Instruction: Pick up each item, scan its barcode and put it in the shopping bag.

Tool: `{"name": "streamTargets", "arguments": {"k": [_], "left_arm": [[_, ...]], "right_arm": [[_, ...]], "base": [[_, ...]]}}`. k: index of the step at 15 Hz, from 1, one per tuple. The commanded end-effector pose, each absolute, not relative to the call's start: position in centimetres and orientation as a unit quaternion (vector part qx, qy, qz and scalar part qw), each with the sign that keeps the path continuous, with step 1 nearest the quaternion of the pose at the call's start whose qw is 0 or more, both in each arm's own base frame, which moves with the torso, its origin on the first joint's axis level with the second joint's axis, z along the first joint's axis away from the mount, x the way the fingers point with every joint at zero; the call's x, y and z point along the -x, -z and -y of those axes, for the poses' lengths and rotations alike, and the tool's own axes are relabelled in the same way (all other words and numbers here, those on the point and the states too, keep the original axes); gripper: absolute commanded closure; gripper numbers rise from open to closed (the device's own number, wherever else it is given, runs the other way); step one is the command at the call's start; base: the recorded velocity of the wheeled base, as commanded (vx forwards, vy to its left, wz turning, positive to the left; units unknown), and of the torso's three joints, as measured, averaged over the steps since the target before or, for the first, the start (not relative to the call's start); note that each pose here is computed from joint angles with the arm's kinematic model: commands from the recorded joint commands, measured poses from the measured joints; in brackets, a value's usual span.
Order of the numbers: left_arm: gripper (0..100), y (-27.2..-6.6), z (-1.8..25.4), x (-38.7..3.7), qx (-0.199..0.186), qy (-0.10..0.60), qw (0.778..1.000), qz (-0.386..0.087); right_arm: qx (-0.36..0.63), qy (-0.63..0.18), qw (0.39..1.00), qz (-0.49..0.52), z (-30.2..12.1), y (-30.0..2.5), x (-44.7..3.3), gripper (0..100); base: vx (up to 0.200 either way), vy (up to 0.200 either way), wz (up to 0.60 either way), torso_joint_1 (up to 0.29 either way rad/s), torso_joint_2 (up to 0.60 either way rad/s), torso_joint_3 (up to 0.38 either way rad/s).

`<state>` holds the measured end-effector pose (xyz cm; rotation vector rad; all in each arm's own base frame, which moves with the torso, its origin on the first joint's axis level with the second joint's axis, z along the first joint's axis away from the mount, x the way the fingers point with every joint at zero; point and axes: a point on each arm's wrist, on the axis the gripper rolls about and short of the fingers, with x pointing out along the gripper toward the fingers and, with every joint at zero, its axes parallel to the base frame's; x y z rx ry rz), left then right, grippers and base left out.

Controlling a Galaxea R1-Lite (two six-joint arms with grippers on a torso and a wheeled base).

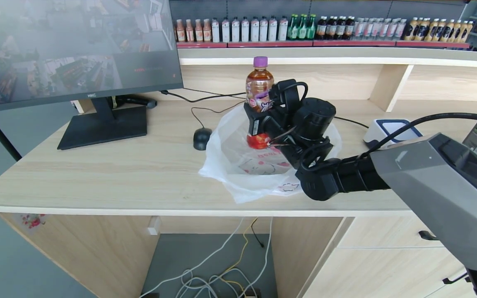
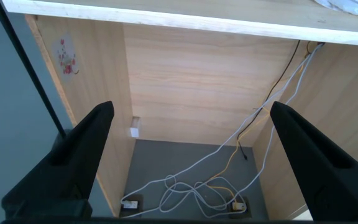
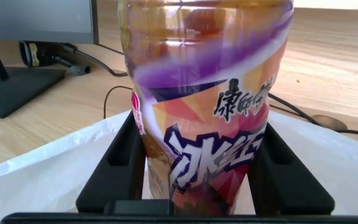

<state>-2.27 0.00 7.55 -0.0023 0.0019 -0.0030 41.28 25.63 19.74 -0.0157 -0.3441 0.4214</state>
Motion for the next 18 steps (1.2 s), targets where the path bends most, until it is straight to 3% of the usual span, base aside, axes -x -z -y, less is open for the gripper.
{"name": "streamTargets", "arguments": {"k": [1, 15, 16, 18], "left_arm": [[0, -7.55, 0.00, 2.27, 0.002, 0.001, 1.000, -0.001], [0, -7.55, 0.00, 2.27, 0.002, 0.002, 1.000, -0.001], [0, -7.55, 0.00, 2.27, 0.002, 0.001, 1.000, -0.001], [0, -7.55, 0.00, 2.27, 0.002, 0.002, 1.000, -0.001]], "right_arm": [[0.009, -0.209, 0.964, 0.167, -25.67, -19.60, -41.30, 100], [0.011, -0.211, 0.964, 0.160, -25.91, -18.74, -41.40, 100], [0.010, -0.211, 0.964, 0.162, -25.91, -18.77, -41.39, 0], [0.005, -0.210, 0.962, 0.173, -25.99, -19.01, -41.25, 0]], "base": [[0.000, 0.000, 0.00, 0.000, 0.00, 0.000], [0.000, 0.000, 0.00, 0.000, 0.00, 0.000], [0.000, 0.000, 0.00, 0.000, 0.00, 0.000], [0.000, 0.000, 0.00, 0.000, 0.00, 0.000]]}}
